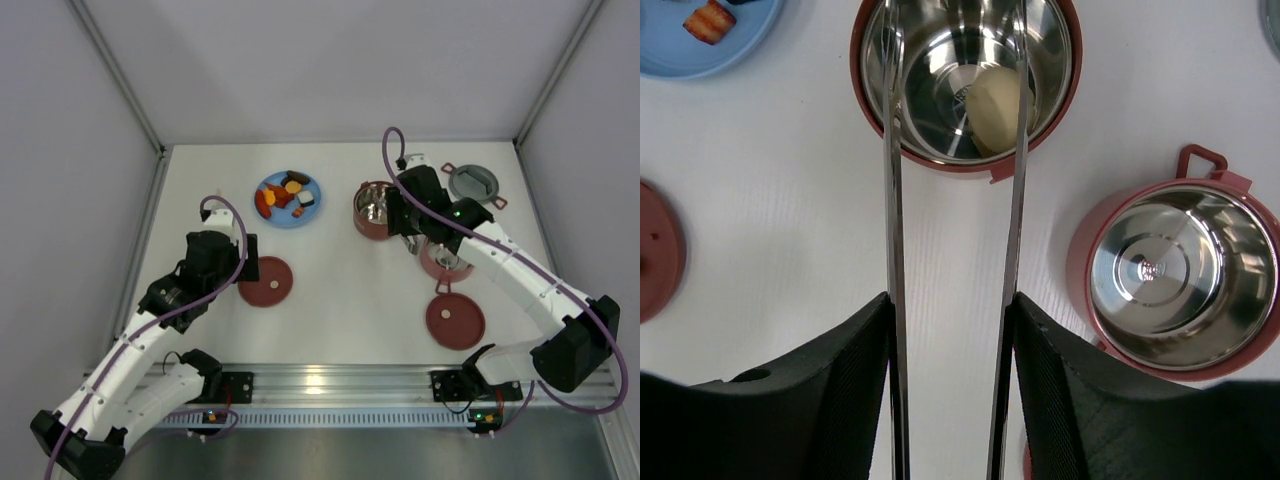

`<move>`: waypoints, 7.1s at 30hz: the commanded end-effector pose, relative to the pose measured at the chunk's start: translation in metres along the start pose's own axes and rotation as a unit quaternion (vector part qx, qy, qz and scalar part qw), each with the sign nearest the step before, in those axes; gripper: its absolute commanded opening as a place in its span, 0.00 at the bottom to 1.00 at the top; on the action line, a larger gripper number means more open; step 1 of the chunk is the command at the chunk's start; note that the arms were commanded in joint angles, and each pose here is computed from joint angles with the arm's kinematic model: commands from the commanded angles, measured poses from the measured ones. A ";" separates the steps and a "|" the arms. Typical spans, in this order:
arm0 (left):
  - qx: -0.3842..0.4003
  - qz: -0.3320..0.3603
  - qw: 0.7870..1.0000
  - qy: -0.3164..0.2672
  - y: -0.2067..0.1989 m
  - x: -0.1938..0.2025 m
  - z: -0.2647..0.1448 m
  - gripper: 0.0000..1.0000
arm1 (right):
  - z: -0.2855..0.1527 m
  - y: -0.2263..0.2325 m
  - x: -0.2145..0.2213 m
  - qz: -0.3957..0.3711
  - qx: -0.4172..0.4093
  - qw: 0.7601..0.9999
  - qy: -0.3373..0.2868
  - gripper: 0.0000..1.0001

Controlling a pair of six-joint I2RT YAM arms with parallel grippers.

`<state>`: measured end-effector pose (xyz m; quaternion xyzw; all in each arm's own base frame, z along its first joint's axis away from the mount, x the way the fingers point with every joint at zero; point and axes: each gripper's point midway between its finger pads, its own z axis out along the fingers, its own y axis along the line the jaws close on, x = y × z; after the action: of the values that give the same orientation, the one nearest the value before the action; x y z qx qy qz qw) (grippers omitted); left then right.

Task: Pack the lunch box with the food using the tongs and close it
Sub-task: Place the fake food in the packing box, then pick up the fake food from the plate, then place the fake food in the packing box.

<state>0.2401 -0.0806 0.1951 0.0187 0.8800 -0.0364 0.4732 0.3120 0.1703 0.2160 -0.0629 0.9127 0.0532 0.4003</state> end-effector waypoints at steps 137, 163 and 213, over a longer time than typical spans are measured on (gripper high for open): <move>0.005 -0.001 1.000 0.005 -0.004 0.003 0.004 0.99 | 0.150 0.179 -0.025 -0.098 -0.094 0.989 0.060 0.28; 0.005 -0.002 1.000 0.005 -0.004 0.003 0.004 0.99 | 0.045 0.149 -0.098 -0.070 -0.092 0.992 -0.039 0.11; 0.009 0.000 1.000 0.010 -0.006 0.005 0.005 0.99 | -0.011 0.050 -0.066 -0.024 -0.033 0.997 -0.064 0.54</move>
<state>0.2397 -0.0839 0.1880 0.0254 0.8858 -0.0383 0.4618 0.3239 0.2041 0.2408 -0.0865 0.8998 0.0457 0.4252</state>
